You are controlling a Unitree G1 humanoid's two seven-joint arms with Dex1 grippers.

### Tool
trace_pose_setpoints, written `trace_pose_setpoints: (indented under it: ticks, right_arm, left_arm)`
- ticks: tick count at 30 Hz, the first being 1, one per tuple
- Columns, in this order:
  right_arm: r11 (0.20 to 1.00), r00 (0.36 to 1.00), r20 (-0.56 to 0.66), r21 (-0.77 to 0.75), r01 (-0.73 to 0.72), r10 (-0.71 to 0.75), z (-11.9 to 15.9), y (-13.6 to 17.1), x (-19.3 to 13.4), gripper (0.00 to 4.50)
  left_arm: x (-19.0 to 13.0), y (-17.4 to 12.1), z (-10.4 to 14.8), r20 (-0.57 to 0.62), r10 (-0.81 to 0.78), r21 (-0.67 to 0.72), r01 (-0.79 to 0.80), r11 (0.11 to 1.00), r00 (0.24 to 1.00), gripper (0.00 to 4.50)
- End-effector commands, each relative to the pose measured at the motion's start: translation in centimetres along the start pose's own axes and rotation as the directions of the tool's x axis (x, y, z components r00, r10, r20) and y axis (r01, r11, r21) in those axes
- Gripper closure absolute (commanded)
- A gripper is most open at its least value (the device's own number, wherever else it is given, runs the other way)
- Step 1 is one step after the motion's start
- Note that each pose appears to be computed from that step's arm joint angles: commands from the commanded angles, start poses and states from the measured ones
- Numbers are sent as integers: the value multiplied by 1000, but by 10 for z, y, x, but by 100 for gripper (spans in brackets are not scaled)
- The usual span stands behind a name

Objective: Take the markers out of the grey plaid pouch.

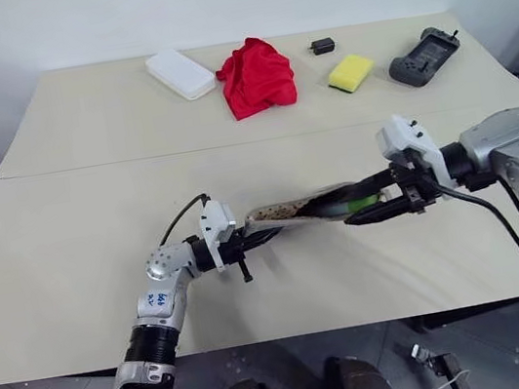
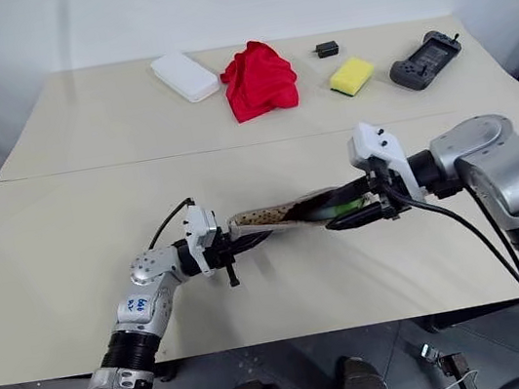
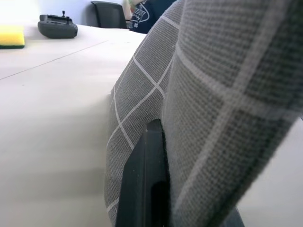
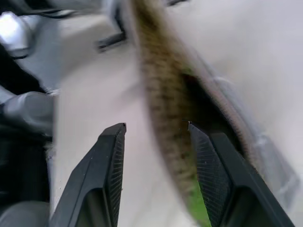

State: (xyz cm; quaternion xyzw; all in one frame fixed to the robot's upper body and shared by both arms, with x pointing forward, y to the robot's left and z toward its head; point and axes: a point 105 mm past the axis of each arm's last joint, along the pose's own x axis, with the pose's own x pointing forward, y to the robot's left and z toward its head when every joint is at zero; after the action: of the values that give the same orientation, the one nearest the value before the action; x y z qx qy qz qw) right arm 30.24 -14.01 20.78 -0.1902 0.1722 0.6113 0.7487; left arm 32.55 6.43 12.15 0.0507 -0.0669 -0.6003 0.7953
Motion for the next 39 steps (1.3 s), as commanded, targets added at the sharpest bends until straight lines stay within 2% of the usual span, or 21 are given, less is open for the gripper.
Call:
trace_pose_setpoints:
  ticks: [1,4,7,14,17,19,21,26,29,30,31,35,39]
  right_arm:
    - [999,999,19,24,39,-39,13,-4,-1,232]
    - [994,996,-19,62,89,-88,10,-11,1,232]
    - [974,968,-135,58,220,-210,-2,-28,3,232]
    - [957,932,-219,-37,286,-287,-14,-35,4,232]
    - [941,903,-268,-72,330,-337,-24,-41,3,232]
    - [921,859,-333,-119,371,-389,-36,-47,-2,232]
    - [924,860,-344,-76,375,-378,-43,-45,0,232]
    - [926,890,-295,41,374,-347,-42,-41,9,232]
    - [933,914,-255,91,347,-315,-37,-36,14,289]
    - [936,919,-245,94,339,-308,-36,-35,15,326]
    - [940,923,-238,83,330,-302,-35,-33,14,337]
    - [969,955,-172,20,247,-240,-23,-25,14,336]
    - [989,999,29,-141,34,-30,10,3,1,336]
  left_arm:
    - [4,-5,5,13,-29,32,28,999,1000,450]
    - [4,-5,5,11,-32,33,32,999,999,450]
    - [5,-6,5,12,-33,37,33,999,999,450]
    - [6,-5,6,17,-26,39,25,999,1000,450]
    - [6,-6,6,19,-25,36,24,999,1000,450]
    - [6,-6,6,19,-25,35,24,999,1000,450]
    - [6,-5,6,21,-24,34,23,999,1000,450]
    - [7,-5,6,21,-25,35,24,999,999,450]
    - [6,-4,6,20,-23,35,22,999,1000,450]
    - [6,-4,6,19,-21,35,21,999,1000,450]
    - [6,-3,6,18,-20,35,19,999,1000,450]
    - [5,-2,6,18,-12,32,11,999,1000,450]
    - [3,1,6,17,9,24,-9,1000,1000,450]
